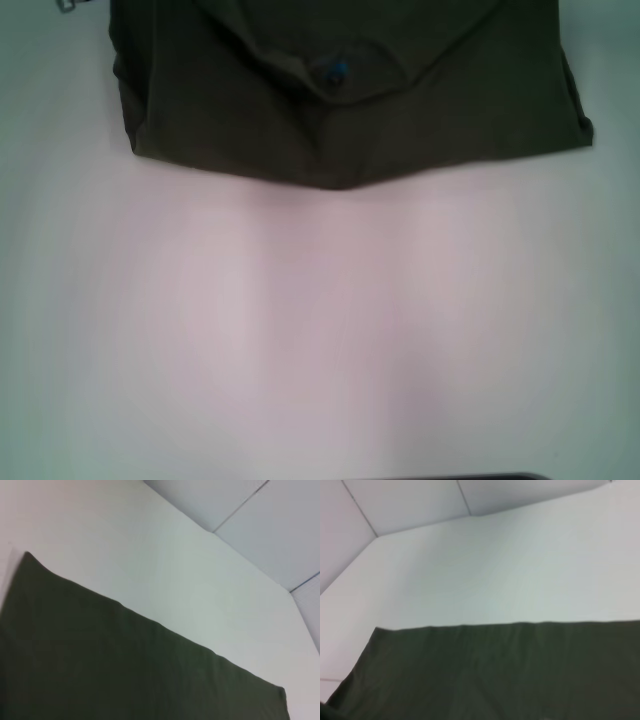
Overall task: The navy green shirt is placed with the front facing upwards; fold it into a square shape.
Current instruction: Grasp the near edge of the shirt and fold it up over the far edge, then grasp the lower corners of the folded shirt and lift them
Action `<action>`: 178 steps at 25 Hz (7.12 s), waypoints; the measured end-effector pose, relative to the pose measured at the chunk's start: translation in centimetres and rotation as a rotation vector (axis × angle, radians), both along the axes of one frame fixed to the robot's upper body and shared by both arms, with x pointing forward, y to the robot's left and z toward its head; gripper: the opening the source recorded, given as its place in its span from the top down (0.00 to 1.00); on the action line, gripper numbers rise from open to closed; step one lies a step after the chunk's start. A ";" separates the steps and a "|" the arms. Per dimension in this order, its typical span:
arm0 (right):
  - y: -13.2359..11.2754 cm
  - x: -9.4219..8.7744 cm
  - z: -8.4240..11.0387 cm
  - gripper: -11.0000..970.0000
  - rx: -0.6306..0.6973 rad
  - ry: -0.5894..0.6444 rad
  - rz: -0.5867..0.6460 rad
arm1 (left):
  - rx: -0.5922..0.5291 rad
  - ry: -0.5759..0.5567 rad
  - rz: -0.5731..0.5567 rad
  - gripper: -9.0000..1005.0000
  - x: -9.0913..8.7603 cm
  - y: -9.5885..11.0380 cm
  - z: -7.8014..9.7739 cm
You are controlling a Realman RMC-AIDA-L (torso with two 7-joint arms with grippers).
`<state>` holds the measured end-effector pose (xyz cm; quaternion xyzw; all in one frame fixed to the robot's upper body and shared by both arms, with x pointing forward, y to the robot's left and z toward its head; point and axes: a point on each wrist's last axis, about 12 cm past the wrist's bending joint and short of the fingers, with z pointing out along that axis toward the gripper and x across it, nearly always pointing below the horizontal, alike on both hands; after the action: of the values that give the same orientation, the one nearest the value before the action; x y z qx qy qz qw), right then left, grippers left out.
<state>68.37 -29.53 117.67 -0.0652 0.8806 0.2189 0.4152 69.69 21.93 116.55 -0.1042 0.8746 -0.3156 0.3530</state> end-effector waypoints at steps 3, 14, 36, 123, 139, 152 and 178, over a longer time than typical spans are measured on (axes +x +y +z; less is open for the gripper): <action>0.3 0.3 0.0 0.93 -0.018 -0.009 -0.004 | 0.010 -0.007 0.001 0.87 0.1 -0.1 0.1; 0.2 0.0 -0.9 0.93 -0.037 -0.001 -0.016 | 0.066 -0.038 -0.013 0.86 0.2 -1.6 -0.4; -1.4 -0.6 -1.8 0.93 -0.021 0.011 -0.091 | 0.115 -0.094 -0.012 0.84 0.8 -2.9 0.0; -5.6 -13.3 -5.7 0.07 0.118 -0.041 0.215 | 0.170 0.082 -0.214 0.20 -9.5 6.4 -6.7; -5.8 -13.7 -6.2 0.07 0.155 -0.020 0.205 | 0.213 0.083 -0.263 0.20 -9.0 4.3 -7.8; -6.2 -13.8 -5.9 0.07 0.179 -0.033 0.191 | 0.270 0.186 -0.300 0.34 -8.7 3.6 -7.6; -9.7 -12.2 -4.6 0.07 0.160 0.246 0.029 | 0.233 0.210 -0.368 0.97 -8.8 3.5 -5.7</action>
<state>56.12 -39.26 113.04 -0.0173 0.9035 0.3006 0.3050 60.93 25.45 110.89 0.0659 0.9412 -0.2591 0.2064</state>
